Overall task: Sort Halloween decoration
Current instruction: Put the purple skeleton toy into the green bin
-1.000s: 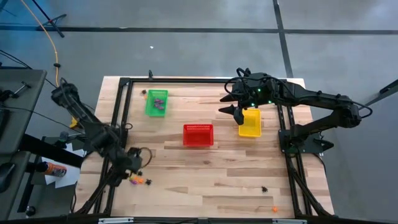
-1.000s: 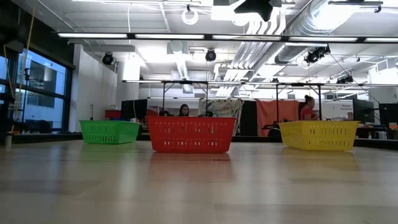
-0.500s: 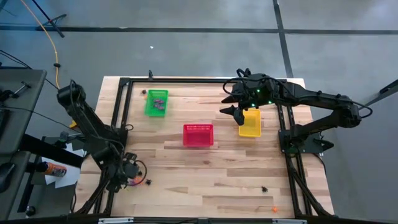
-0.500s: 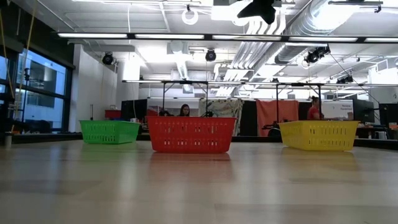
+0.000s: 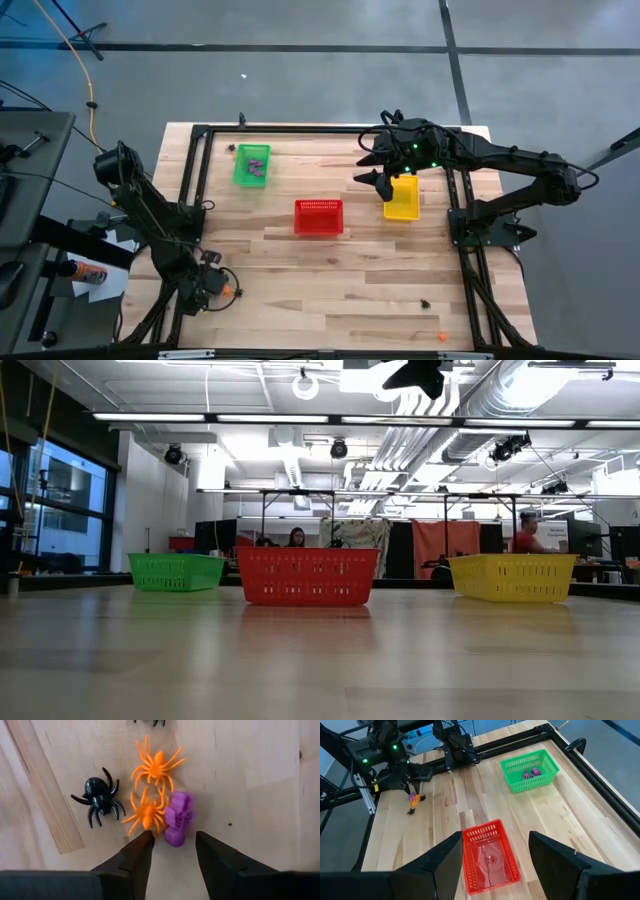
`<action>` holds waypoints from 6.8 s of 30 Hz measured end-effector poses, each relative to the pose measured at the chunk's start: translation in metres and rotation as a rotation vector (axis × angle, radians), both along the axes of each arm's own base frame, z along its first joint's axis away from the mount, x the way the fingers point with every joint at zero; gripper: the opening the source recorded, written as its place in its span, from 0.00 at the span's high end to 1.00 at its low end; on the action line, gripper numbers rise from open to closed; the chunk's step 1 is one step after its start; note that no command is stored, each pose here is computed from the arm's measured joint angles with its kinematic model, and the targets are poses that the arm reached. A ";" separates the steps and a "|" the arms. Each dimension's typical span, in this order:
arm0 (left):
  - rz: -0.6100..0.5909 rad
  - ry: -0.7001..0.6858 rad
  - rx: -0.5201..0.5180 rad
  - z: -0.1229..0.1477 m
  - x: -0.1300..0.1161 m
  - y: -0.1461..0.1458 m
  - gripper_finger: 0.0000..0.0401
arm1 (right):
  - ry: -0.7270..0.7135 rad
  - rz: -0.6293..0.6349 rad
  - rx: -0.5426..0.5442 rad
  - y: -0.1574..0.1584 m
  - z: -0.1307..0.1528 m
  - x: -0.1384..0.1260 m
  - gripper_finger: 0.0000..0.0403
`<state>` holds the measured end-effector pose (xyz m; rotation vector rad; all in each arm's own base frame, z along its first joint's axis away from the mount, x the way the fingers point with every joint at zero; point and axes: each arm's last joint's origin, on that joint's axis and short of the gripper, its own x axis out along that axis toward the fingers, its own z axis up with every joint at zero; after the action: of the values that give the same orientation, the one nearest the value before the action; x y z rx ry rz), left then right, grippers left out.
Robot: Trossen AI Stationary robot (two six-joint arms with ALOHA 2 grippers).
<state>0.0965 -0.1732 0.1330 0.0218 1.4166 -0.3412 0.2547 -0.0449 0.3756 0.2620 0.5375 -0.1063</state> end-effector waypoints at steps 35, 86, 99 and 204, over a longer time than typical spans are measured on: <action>0.350 -0.188 -0.361 0.070 0.000 0.039 0.99 | 0.003 0.018 -0.031 0.000 0.000 0.000 0.45; 0.358 -1.402 -0.042 0.201 0.197 0.208 0.98 | -0.611 0.023 -0.107 0.019 -0.037 0.005 0.45; 0.369 -1.397 -0.056 0.201 0.197 0.208 0.98 | -0.594 0.032 -0.137 0.019 -0.039 0.005 0.45; 1.212 -0.253 0.339 0.148 0.080 0.369 1.00 | -0.453 0.037 -0.116 0.018 -0.053 0.005 0.45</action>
<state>0.1769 0.1963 0.2807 -0.4824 1.0030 0.8719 0.2595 -0.0267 0.3228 0.1549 0.0854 -0.0393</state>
